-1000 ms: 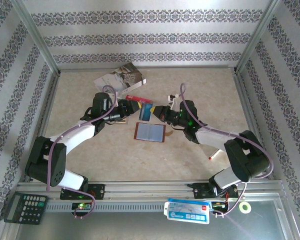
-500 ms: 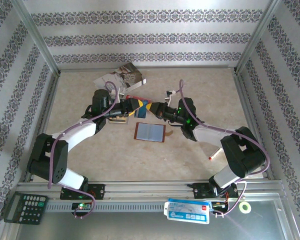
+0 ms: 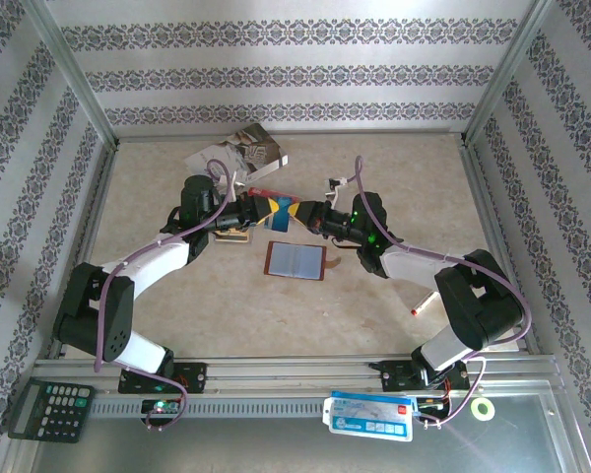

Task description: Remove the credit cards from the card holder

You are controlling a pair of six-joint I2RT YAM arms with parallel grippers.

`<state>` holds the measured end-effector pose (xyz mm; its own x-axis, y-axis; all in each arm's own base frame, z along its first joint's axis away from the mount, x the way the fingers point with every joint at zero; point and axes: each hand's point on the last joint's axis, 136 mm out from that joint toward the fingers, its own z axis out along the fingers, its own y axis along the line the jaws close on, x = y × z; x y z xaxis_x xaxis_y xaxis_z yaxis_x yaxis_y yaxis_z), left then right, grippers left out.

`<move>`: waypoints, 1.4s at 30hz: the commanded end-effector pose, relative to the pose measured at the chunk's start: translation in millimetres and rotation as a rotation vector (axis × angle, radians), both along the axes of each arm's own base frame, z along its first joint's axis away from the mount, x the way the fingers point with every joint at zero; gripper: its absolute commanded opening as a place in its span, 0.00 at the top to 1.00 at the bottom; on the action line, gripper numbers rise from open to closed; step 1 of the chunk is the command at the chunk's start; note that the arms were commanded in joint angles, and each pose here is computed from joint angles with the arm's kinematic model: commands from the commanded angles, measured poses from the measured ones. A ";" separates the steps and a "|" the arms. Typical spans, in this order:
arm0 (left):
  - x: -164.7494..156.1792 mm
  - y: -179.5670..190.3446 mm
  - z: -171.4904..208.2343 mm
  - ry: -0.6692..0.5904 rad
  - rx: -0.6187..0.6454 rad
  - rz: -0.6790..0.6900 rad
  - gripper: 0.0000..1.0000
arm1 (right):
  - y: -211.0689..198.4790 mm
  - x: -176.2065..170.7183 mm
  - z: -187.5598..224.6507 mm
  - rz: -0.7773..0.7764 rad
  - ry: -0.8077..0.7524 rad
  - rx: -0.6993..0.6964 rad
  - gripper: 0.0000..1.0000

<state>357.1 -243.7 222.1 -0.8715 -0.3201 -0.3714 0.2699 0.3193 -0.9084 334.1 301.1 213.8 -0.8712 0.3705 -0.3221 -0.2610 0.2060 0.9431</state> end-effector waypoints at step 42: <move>28.1 38.1 33.1 -0.058 -0.076 0.236 1.00 | 44.0 3.4 17.9 0.076 -0.024 0.071 0.71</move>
<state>384.9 -207.3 237.1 -0.7663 -0.5349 -0.3558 0.1921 0.3377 -0.9214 333.9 341.0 222.9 -0.8987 0.3314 -0.2873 -0.2555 0.1368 0.9571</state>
